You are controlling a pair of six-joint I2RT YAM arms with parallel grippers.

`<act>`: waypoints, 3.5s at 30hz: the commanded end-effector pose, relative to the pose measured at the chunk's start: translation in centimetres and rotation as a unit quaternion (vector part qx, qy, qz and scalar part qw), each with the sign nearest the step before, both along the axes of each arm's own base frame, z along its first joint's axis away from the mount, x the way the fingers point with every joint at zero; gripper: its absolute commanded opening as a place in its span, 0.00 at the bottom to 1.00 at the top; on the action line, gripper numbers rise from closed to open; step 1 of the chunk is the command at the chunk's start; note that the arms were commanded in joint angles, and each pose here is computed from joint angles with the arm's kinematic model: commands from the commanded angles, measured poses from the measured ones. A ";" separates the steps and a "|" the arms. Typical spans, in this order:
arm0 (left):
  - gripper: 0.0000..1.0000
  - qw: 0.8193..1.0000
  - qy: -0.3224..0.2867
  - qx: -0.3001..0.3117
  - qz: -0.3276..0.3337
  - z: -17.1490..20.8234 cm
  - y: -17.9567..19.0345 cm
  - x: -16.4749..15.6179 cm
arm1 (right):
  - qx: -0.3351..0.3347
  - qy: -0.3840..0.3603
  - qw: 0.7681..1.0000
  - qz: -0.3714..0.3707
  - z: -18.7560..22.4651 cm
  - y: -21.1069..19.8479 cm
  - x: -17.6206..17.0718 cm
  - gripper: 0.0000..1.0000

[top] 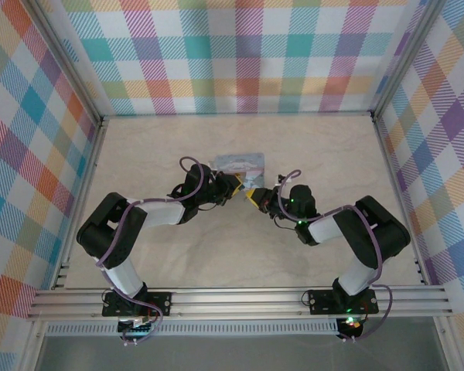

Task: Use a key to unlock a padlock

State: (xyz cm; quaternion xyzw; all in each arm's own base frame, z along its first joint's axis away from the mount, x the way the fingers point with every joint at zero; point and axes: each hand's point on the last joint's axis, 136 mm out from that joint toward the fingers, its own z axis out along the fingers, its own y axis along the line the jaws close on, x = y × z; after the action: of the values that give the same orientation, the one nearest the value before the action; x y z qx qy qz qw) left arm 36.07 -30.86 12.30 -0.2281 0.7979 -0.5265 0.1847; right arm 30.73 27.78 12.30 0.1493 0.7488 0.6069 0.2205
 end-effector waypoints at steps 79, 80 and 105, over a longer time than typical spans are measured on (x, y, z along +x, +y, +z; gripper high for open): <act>0.08 0.996 -0.033 -0.078 -0.027 3.4 -2.1 -0.5 | 0.144 0.078 0.985 -0.056 1.8 1.2 2.8 0.00; 0.07 0.996 -0.034 -0.079 -0.028 3.5 -2.1 -0.5 | 0.144 0.075 0.985 -0.053 1.9 1.3 2.8 0.00; 0.00 0.995 -0.036 -0.088 -0.044 3.8 -2.8 -1.1 | 0.141 0.061 0.988 -0.018 2.2 3.5 3.0 0.00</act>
State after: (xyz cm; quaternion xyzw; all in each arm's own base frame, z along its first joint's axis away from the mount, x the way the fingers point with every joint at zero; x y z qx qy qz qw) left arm 38.35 -29.75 13.14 -0.2733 0.7626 -0.5440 0.2188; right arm 33.66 29.25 12.15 0.2553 0.6918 0.6526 0.1742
